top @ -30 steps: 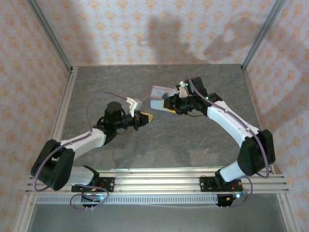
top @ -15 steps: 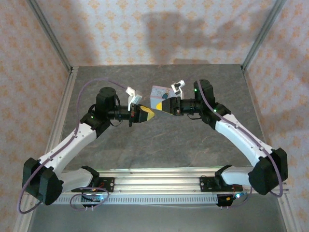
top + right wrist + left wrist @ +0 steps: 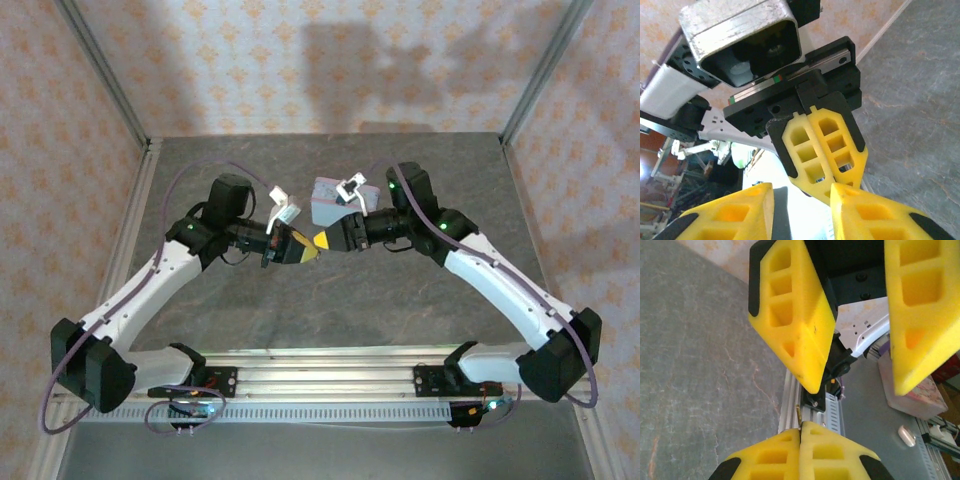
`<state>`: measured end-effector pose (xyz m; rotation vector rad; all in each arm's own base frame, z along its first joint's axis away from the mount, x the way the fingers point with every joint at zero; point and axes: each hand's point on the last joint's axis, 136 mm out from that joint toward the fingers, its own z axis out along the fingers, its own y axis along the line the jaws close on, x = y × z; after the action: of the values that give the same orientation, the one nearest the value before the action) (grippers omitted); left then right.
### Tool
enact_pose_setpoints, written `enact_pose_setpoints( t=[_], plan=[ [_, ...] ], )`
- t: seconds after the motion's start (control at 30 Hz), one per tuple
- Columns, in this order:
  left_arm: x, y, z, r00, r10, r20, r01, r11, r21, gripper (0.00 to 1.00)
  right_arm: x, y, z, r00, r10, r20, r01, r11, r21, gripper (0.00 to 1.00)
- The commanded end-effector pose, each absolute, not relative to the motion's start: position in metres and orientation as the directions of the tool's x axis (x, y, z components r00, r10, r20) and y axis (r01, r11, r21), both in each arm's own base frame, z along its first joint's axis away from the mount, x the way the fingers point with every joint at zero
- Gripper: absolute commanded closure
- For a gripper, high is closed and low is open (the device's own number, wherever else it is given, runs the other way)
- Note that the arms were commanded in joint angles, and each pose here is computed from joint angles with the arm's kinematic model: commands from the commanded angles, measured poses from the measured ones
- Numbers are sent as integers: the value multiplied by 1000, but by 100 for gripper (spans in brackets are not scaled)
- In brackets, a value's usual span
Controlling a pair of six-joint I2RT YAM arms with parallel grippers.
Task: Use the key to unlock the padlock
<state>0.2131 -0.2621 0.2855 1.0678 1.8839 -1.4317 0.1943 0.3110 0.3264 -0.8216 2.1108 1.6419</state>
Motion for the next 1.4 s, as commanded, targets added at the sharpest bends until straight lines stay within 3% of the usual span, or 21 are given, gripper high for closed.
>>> enact_pose_setpoints(
  t=[0.0,0.23,0.9,1.0,1.17,1.37],
  plan=[
    [201,-260,292,-532,297,-793,841,74,-536,100,195,310,319,-750,-274,-602,-657,206,725,66],
    [200,-260,292,-529,297,-795,842,68,-534,100,204,308,303,-754,-283,-592,-655,277,703,66],
    [201,-261,293,-530,298,-794,841,66,-537,100,186,322,305,-744,-337,-576,-648,157,745,67],
    [201,-262,294,-532,298,-792,839,60,-541,100,186,324,302,-746,-346,-569,-644,157,749,73],
    [201,-261,293,-531,303,-791,839,61,-540,100,190,325,300,-744,-343,-573,-648,167,743,100],
    [211,-260,291,-543,285,-790,839,132,-528,100,207,324,285,-776,-292,-559,-628,267,731,100]
  ],
)
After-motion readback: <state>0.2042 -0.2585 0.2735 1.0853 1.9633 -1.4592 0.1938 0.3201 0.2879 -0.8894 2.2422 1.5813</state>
